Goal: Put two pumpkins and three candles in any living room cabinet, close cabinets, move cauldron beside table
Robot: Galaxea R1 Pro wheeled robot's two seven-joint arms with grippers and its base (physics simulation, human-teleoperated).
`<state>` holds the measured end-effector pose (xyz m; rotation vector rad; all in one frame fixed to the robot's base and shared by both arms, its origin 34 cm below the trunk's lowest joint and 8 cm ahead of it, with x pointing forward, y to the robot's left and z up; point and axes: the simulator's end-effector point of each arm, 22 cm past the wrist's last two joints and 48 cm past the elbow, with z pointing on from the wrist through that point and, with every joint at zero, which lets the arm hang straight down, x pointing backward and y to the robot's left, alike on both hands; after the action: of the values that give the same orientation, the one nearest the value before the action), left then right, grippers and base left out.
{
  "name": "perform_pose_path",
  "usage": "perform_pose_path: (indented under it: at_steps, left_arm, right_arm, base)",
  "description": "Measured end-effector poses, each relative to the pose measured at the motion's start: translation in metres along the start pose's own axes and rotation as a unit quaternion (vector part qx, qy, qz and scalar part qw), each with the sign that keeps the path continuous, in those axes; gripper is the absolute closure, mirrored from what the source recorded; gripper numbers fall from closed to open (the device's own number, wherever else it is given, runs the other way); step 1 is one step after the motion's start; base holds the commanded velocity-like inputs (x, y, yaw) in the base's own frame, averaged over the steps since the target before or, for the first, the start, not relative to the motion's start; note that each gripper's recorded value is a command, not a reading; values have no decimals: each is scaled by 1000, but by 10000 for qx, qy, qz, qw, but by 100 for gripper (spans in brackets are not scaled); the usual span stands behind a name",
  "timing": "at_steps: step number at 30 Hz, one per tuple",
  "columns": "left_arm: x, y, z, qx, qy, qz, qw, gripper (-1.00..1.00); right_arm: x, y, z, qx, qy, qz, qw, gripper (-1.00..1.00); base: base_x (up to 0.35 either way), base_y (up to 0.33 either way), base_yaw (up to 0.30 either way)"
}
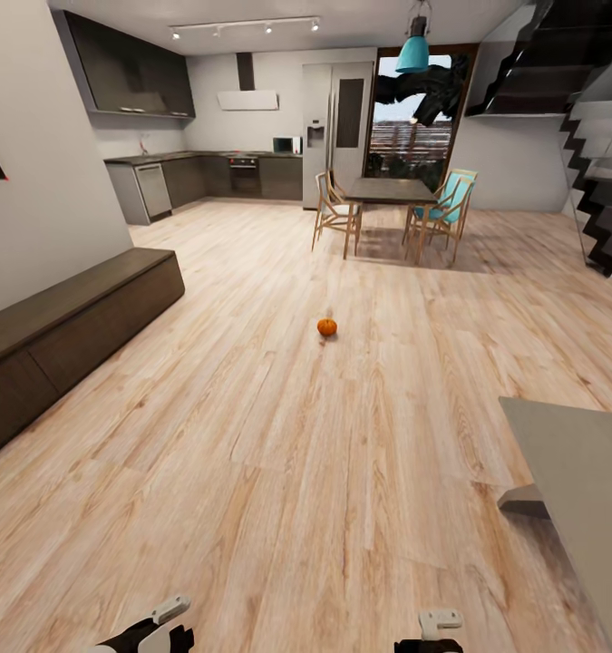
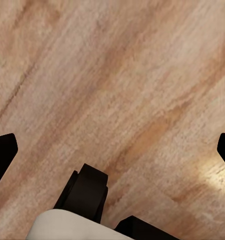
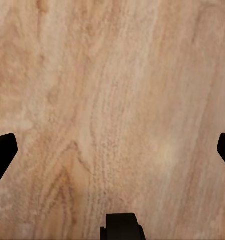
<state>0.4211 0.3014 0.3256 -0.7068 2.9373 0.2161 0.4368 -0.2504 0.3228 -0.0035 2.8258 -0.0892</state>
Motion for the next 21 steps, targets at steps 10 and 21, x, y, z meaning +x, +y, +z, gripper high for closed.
perform_pose_path:
  at_steps: [10,21]
  left_arm:
    - [-3,-1,-4,28,-52,-7,10000,-100]
    - [-9,-3,-8,67,-135,-23,9999,-100]
  right_arm:
    - [-7,0,-3,0,-78,5,10000,-100]
    - [-15,-1,-6,4,-164,15,9999,-100]
  base:
    - [0,0,0]
    - [0,0,0]
